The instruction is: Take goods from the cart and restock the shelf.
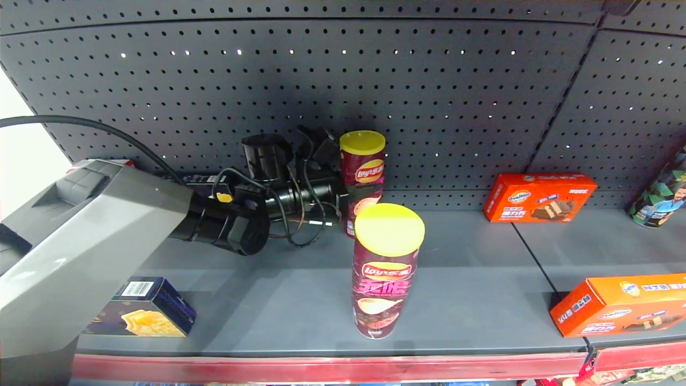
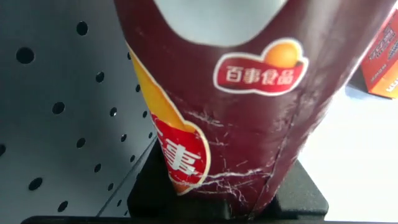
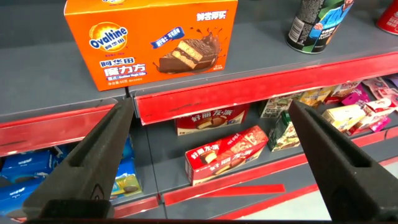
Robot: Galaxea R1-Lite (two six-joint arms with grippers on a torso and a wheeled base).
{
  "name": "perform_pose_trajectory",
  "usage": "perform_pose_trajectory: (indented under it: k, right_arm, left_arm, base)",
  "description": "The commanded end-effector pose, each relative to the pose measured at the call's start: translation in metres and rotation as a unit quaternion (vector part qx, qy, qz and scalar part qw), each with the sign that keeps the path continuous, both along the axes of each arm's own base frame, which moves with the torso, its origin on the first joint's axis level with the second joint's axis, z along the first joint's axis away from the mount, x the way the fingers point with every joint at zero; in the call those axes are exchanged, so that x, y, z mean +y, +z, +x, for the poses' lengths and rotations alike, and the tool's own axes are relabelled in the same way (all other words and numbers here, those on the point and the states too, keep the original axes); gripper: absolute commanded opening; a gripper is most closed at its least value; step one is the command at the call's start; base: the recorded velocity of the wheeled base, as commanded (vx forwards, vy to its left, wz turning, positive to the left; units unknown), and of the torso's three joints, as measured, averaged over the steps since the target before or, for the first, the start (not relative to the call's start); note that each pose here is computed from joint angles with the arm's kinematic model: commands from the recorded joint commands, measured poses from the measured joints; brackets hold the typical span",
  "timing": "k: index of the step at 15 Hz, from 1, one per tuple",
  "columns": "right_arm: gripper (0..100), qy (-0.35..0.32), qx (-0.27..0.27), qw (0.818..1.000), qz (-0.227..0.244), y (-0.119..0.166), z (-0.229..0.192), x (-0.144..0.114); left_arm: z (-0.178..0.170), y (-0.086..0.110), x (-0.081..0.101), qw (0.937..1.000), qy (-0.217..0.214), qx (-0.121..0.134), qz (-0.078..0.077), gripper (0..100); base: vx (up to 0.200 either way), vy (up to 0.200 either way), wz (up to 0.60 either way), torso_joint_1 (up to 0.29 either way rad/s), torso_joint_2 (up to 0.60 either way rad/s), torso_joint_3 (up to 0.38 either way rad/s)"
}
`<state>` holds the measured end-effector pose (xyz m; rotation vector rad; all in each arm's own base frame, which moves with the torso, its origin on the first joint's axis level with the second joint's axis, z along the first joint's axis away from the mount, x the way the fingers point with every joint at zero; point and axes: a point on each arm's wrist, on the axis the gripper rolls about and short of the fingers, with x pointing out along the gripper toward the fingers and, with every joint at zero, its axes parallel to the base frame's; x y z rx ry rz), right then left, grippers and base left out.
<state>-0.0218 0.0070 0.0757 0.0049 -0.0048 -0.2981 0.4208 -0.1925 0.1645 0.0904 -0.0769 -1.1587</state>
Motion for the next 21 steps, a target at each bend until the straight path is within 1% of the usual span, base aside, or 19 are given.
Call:
perform_pose_trajectory:
  k: [1,3,4,6,7,9,10,11,12,13,14,15,16,17,21]
  right_arm:
    - [100,0.000,0.000,1.000,0.000,0.000,0.000,0.000]
    - [100,0.000,0.000,1.000,0.000,0.000,0.000,0.000]
    - [100,0.000,0.000,1.000,0.000,0.000,0.000,0.000]
    - [100,0.000,0.000,1.000,0.000,0.000,0.000,0.000]
    - [100,0.000,0.000,1.000,0.000,0.000,0.000,0.000]
    - [100,0.000,0.000,1.000,0.000,0.000,0.000,0.000]
    - [100,0.000,0.000,1.000,0.000,0.000,0.000,0.000]
    - [100,0.000,0.000,1.000,0.000,0.000,0.000,0.000]
    - [100,0.000,0.000,1.000,0.000,0.000,0.000,0.000]
    - [100,0.000,0.000,1.000,0.000,0.000,0.000,0.000]
    - [100,0.000,0.000,1.000,0.000,0.000,0.000,0.000]
    - [100,0.000,0.000,1.000,0.000,0.000,0.000,0.000]
    - [100,0.000,0.000,1.000,0.000,0.000,0.000,0.000]
    - [100,0.000,0.000,1.000,0.000,0.000,0.000,0.000]
    - [100,0.000,0.000,1.000,0.000,0.000,0.000,0.000]
  left_arm:
    - [0.000,0.000,0.000,1.0000,0.000,0.002,0.000,100]
    - [-0.003,-0.006,0.003,0.9998,0.004,0.017,0.006,100]
    - [-0.007,-0.004,0.006,0.9998,0.005,0.020,0.008,100]
    - [-0.021,0.008,0.015,0.9996,0.009,0.025,0.010,100]
    - [-0.033,0.018,0.020,0.9994,0.011,0.031,0.013,100]
    - [-0.053,0.037,0.025,0.9982,0.032,0.046,0.021,100]
    - [-0.057,0.041,0.027,0.9961,0.064,0.051,0.034,100]
    - [-0.060,0.041,0.025,0.9918,0.101,0.062,0.048,100]
    - [-0.063,0.040,0.024,0.9856,0.137,0.076,0.062,100]
    - [-0.066,0.040,0.026,0.9826,0.147,0.087,0.072,100]
    - [-0.067,0.043,0.027,0.9816,0.154,0.086,0.074,100]
    - [-0.066,0.043,0.027,0.9797,0.167,0.078,0.079,100]
    - [-0.066,0.043,0.027,0.9797,0.167,0.078,0.079,100]
    - [-0.063,0.047,0.028,0.9742,0.200,0.066,0.081,100]
    - [-0.061,0.046,0.030,0.9665,0.233,0.063,0.087,100]
  base:
    - [0.000,0.000,0.00,0.000,0.00,0.000]
    - [0.000,0.000,0.00,0.000,0.00,0.000]
    - [0.000,0.000,0.00,0.000,0.00,0.000]
    - [0.000,0.000,0.00,0.000,0.00,0.000]
    - [0.000,0.000,0.00,0.000,0.00,0.000]
    - [0.000,0.000,0.00,0.000,0.00,0.000]
    - [0.000,0.000,0.00,0.000,0.00,0.000]
    - [0.000,0.000,0.00,0.000,0.00,0.000]
    - [0.000,0.000,0.00,0.000,0.00,0.000]
    - [0.000,0.000,0.00,0.000,0.00,0.000]
    - [0.000,0.000,0.00,0.000,0.00,0.000]
    - [0.000,0.000,0.00,0.000,0.00,0.000]
    - [0.000,0.000,0.00,0.000,0.00,0.000]
    - [0.000,0.000,0.00,0.000,0.00,0.000]
    - [0.000,0.000,0.00,0.000,0.00,0.000]
